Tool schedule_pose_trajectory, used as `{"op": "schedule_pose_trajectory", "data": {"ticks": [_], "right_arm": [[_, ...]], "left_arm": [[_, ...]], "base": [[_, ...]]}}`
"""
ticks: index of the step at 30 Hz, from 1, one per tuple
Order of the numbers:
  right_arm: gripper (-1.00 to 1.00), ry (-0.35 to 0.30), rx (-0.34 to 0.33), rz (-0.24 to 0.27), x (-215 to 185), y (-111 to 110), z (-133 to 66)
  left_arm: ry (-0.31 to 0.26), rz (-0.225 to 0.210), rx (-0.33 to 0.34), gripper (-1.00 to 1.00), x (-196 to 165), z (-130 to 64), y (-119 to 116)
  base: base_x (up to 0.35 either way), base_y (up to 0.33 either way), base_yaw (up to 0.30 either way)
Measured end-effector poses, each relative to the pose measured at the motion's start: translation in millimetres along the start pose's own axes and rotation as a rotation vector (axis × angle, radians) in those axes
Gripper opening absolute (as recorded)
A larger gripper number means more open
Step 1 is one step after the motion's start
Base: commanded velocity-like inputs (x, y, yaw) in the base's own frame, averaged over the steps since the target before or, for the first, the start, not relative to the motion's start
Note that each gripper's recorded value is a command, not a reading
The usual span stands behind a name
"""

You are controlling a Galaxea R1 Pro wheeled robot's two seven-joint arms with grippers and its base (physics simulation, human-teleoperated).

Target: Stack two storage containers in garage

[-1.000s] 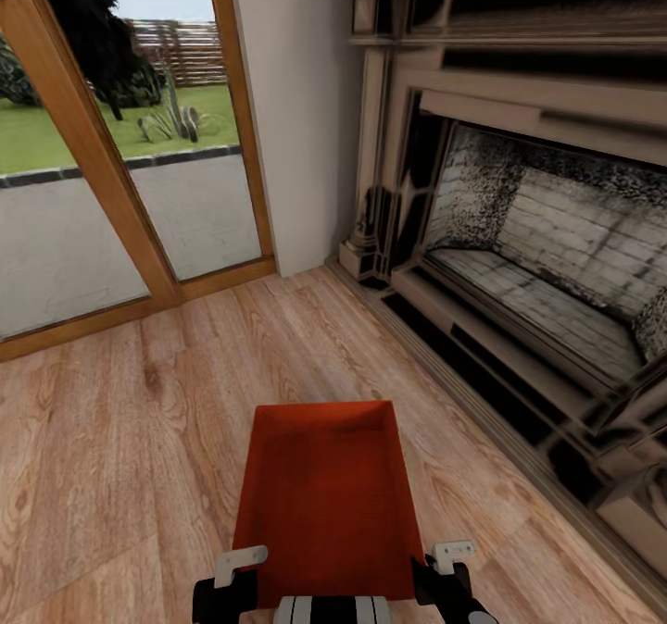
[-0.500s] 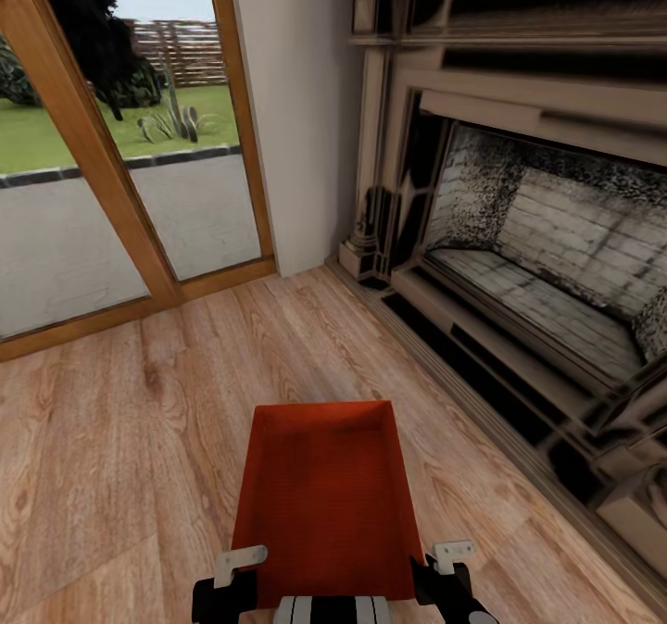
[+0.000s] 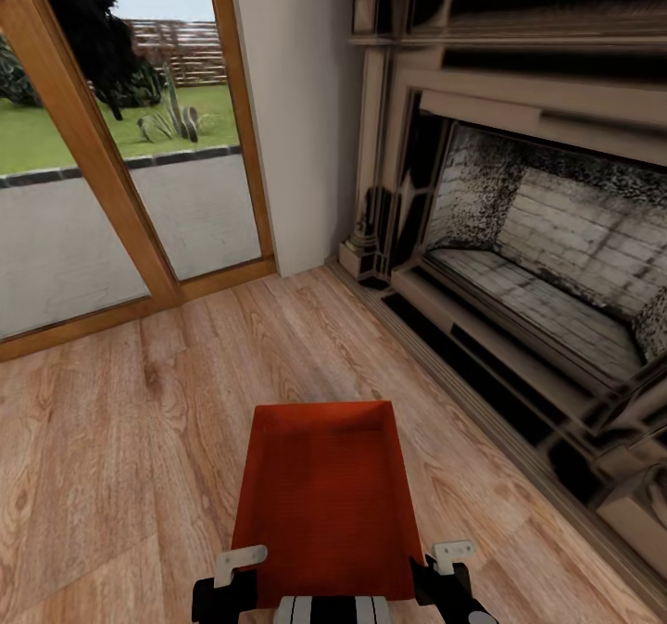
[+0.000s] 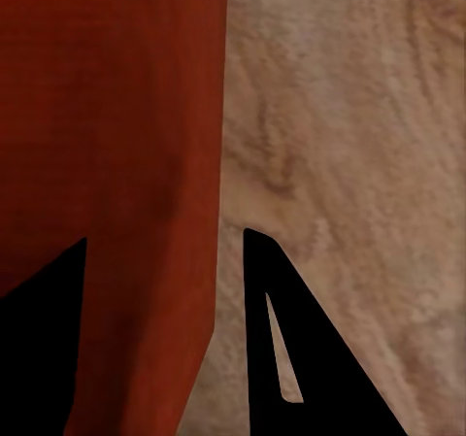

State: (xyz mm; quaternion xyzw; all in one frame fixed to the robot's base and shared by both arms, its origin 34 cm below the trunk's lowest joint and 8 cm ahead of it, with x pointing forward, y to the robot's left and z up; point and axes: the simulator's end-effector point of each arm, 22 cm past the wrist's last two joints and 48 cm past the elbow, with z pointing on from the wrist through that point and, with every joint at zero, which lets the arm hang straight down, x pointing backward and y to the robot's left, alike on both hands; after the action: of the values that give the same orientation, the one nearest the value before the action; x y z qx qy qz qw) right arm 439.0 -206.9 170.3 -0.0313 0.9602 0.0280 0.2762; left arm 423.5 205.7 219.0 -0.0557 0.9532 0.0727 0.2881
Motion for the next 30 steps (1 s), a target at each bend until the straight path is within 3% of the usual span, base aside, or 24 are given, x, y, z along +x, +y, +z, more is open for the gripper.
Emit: {"op": "schedule_pose_trajectory", "data": {"ticks": [30], "right_arm": [[-1.00, 0.002, -0.049, -0.016, 0.6, 11.0, -0.2]], "left_arm": [[0.000, 0.003, -0.003, -1.00, -0.2, 0.0, 0.9]], "base": [[0.000, 0.000, 0.000]]}}
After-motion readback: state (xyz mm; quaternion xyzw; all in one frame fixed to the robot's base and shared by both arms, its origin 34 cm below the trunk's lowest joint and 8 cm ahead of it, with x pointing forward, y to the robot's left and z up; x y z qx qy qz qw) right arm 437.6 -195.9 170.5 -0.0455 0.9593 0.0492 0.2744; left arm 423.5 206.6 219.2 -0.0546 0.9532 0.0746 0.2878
